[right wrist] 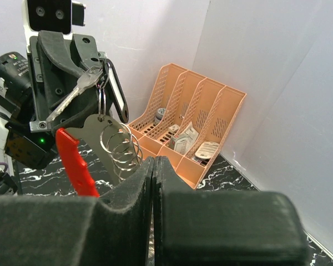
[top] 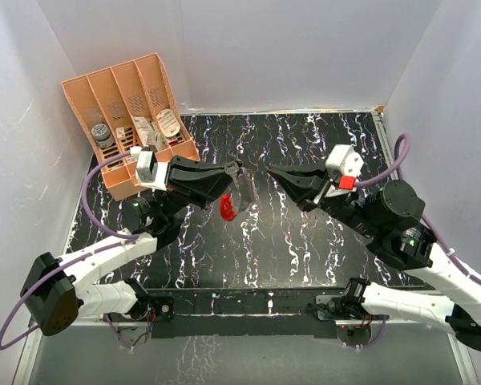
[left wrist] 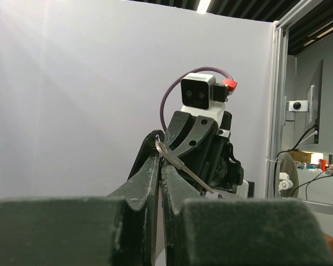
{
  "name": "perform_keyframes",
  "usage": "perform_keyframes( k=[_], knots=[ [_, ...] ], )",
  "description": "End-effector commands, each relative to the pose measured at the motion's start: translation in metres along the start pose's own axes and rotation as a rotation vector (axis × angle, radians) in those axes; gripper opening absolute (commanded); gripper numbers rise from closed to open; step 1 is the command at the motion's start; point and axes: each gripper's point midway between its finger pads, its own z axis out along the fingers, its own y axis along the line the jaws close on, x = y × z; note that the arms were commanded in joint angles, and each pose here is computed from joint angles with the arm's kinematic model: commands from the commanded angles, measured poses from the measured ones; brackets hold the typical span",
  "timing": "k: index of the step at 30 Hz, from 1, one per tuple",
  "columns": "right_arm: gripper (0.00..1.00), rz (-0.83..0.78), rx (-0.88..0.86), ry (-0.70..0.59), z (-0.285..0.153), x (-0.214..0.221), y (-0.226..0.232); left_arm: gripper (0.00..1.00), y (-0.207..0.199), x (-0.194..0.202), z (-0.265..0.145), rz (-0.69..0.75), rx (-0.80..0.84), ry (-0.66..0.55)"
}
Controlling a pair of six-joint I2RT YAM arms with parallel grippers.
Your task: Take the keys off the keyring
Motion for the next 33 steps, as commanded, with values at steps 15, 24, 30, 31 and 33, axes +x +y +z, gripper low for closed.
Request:
perform_keyframes(
  k=[15, 24, 30, 31, 33],
  knots=[
    [0.09, 0.024, -0.187, -0.185, 0.003, -0.051, 0.029, 0.0, -0.012, -0.028, 0.002, 0.063, 0.017, -0.098],
    [0.08, 0.0, -0.196, -0.244, 0.009, -0.062, 0.03, 0.0, -0.011, -0.025, 0.001, 0.046, 0.023, -0.098],
    [0.08, -0.017, -0.185, -0.287, 0.014, -0.065, 0.029, 0.0, -0.009, -0.021, 0.001, 0.031, 0.025, -0.094],
    [0.09, -0.017, -0.186, -0.289, 0.015, -0.064, 0.029, 0.0, -0.01, -0.021, 0.002, 0.03, 0.026, -0.094],
    [0.09, -0.017, -0.188, -0.291, 0.017, -0.064, 0.03, 0.0, -0.01, -0.021, 0.002, 0.028, 0.03, -0.091]
  ],
)
